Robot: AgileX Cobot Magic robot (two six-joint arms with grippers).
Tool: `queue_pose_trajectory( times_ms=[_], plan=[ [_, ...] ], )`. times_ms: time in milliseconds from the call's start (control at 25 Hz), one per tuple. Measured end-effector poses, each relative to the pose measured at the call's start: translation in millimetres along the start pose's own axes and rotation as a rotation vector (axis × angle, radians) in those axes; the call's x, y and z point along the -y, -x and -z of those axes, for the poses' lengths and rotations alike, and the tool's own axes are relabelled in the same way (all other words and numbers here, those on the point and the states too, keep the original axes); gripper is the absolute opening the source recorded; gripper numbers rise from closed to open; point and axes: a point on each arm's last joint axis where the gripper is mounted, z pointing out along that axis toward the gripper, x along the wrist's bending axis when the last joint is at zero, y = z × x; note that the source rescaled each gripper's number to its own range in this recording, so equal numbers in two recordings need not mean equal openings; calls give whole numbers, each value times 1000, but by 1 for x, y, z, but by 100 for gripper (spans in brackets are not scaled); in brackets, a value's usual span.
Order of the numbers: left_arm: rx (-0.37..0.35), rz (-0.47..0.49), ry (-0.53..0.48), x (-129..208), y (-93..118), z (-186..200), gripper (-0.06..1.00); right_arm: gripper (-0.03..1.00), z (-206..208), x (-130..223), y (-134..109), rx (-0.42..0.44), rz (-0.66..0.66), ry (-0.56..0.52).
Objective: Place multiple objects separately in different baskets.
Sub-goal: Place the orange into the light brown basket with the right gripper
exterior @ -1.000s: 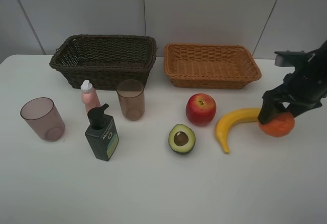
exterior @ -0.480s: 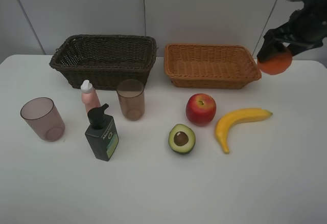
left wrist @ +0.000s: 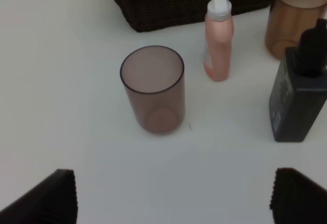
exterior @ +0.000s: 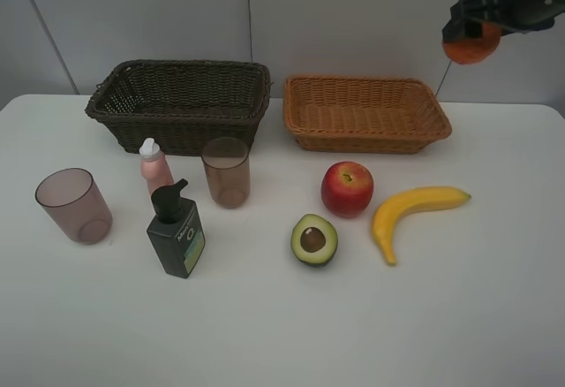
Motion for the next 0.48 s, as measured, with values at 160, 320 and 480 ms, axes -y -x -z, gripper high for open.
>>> queue_pose_trajectory(
  times_ms=[160, 320, 480],
  plan=[
    [0, 0, 0, 0, 0, 0, 100, 63, -24, 5, 1, 13, -4, 8],
    [0, 0, 0, 0, 0, 0, 100, 63, -54, 14, -4, 19, 2, 6],
    [0, 0, 0, 0, 0, 0, 100, 63, -80, 23, -11, 17, 11, 2]
  ],
)
